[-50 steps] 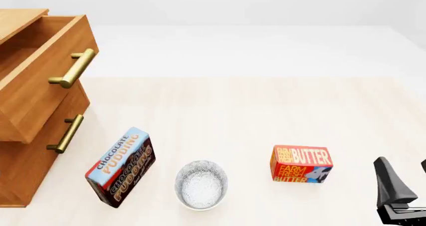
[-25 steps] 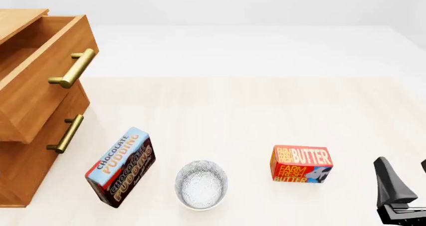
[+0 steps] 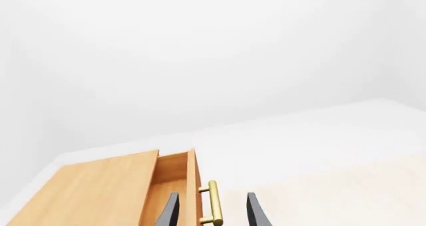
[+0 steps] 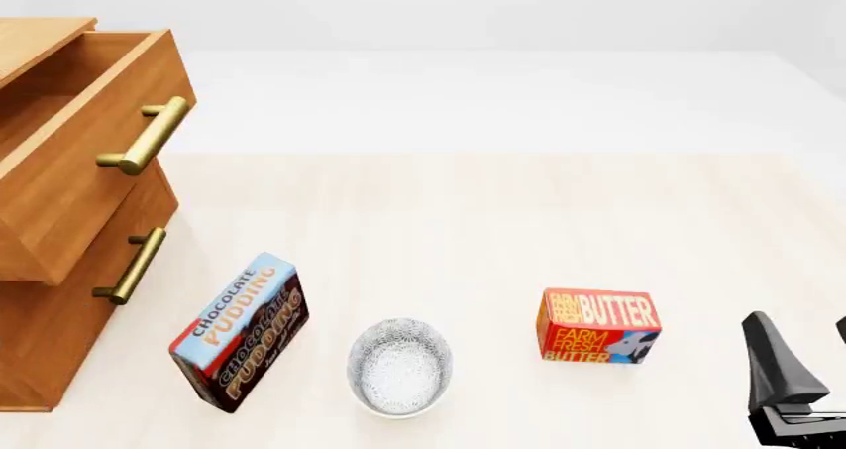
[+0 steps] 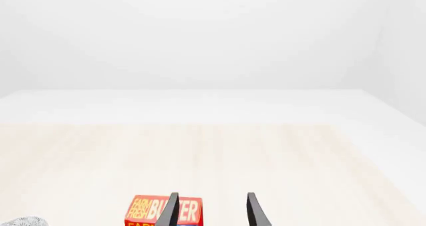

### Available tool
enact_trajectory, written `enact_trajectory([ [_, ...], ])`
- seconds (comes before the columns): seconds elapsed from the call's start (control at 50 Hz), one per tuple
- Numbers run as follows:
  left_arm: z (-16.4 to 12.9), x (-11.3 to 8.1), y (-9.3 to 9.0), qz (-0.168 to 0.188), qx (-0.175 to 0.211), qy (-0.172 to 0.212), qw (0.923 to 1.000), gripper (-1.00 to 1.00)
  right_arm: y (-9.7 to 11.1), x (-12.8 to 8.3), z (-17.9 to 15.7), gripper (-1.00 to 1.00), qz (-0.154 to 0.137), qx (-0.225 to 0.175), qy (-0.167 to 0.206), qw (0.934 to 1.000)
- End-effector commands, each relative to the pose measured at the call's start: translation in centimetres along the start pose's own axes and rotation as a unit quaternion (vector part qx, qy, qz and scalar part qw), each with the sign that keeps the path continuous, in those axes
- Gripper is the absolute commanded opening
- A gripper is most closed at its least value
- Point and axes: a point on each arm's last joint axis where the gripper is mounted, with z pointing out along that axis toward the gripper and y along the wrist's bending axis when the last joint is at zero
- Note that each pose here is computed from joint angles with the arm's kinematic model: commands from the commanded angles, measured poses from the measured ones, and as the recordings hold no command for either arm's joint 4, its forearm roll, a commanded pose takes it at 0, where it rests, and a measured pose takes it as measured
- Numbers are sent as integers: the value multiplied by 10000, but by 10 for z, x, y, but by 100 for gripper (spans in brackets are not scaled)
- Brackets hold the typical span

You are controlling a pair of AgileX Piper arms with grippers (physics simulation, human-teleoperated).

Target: Put the bowl in the top drawer of the cabinet.

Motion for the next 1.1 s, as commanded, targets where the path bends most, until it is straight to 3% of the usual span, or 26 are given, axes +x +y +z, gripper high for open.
enact_trajectory([
  [0.02,27,-7,3,-296,-135,296,9990,100,0,0,0,100,-1,0,0,10000],
  [0.24,45,-8,6,-529,-271,470,9971,100,0,0,0,100,0,0,0,10000],
  [0.68,83,9,13,-931,-542,987,9893,100,0,0,0,100,-1,1,0,10000],
  [0.72,90,15,14,-1173,-584,1158,9846,100,0,0,0,100,0,0,0,10000],
  [0.74,88,13,14,-1057,-596,1101,9865,100,0,0,0,100,1,0,0,10000],
  [1.1,96,26,21,-1218,-861,1371,9793,100,0,0,0,100,0,1,1,10000],
])
